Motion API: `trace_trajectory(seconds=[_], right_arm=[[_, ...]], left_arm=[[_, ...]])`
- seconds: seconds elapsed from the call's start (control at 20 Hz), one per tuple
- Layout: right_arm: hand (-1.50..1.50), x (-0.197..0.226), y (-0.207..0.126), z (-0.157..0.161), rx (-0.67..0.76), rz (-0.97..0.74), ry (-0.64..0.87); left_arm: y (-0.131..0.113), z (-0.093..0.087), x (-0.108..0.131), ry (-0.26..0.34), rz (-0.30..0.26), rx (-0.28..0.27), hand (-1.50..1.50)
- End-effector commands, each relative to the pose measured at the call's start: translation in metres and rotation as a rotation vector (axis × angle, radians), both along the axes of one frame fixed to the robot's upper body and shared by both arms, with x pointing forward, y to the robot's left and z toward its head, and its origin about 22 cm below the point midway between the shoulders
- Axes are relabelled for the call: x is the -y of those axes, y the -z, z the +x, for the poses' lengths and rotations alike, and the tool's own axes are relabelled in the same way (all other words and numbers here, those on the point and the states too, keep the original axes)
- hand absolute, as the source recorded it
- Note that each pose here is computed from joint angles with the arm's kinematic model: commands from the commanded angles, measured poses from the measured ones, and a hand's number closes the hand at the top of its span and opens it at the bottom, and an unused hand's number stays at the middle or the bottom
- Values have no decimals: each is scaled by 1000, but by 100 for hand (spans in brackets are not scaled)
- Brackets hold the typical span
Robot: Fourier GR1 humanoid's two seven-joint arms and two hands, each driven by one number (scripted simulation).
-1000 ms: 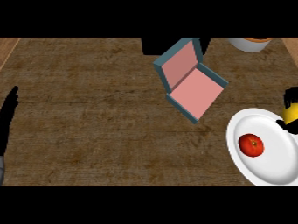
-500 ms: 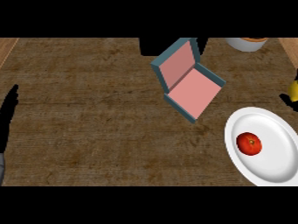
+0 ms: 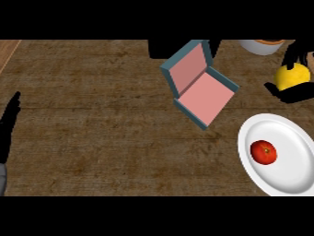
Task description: Pick the lemon from the plate and place it in the cardboard box
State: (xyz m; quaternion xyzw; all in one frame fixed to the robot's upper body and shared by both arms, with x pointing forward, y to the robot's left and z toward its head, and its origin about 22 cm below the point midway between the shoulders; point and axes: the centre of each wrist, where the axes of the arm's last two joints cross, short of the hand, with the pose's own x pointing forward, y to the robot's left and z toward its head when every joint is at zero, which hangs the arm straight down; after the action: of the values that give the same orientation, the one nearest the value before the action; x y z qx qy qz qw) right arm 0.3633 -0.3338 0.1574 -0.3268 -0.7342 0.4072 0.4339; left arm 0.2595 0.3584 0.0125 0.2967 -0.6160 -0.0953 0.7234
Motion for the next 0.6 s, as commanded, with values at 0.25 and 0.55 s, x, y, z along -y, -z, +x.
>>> trace_trajectory(seconds=[0.25,0.55], right_arm=[[150,-75,-8,50,-99,162,-13],[150,-120,-27,79,-188,207,-3]], left_arm=[[-11,9,4,20,-2,10,0],[-18,1,-7,29,16,25,0]])
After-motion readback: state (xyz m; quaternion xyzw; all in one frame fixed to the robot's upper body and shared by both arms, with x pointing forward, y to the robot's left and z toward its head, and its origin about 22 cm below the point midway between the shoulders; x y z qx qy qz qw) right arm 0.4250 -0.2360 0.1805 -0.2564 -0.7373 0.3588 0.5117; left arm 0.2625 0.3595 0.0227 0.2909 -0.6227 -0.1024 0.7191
